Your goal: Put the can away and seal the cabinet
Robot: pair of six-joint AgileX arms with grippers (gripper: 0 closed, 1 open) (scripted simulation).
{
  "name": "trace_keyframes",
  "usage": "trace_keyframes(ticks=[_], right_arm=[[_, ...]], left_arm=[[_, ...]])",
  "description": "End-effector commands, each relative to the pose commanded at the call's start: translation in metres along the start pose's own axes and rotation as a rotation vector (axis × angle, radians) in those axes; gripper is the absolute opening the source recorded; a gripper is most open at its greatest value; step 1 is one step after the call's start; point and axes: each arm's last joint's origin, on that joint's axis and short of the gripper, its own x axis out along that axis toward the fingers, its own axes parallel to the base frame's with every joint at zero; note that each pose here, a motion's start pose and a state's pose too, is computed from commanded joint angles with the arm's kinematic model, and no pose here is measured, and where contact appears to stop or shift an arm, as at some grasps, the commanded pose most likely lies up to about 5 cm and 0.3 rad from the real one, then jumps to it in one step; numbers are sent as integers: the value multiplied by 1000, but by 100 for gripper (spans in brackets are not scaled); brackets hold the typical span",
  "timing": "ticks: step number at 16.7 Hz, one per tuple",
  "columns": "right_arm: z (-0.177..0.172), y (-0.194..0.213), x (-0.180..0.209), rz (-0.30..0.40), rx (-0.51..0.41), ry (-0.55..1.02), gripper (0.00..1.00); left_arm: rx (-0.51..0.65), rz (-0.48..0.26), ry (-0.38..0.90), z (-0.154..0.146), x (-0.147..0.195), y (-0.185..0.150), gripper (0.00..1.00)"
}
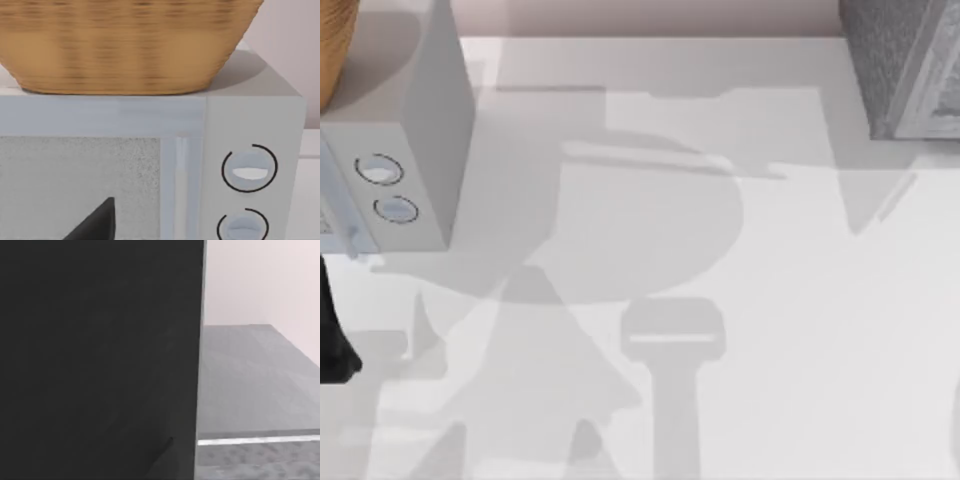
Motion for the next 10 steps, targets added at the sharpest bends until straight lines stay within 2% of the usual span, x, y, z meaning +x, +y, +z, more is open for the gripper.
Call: trace_keyframes(ticks=[6, 10], right_arm=[[-2, 110, 1, -1, 0, -2, 100], [-6, 157, -18, -2, -2, 2, 100]], left_arm=[[0, 0, 0, 0, 0, 0, 100], [0, 0, 0, 0, 0, 0, 100]])
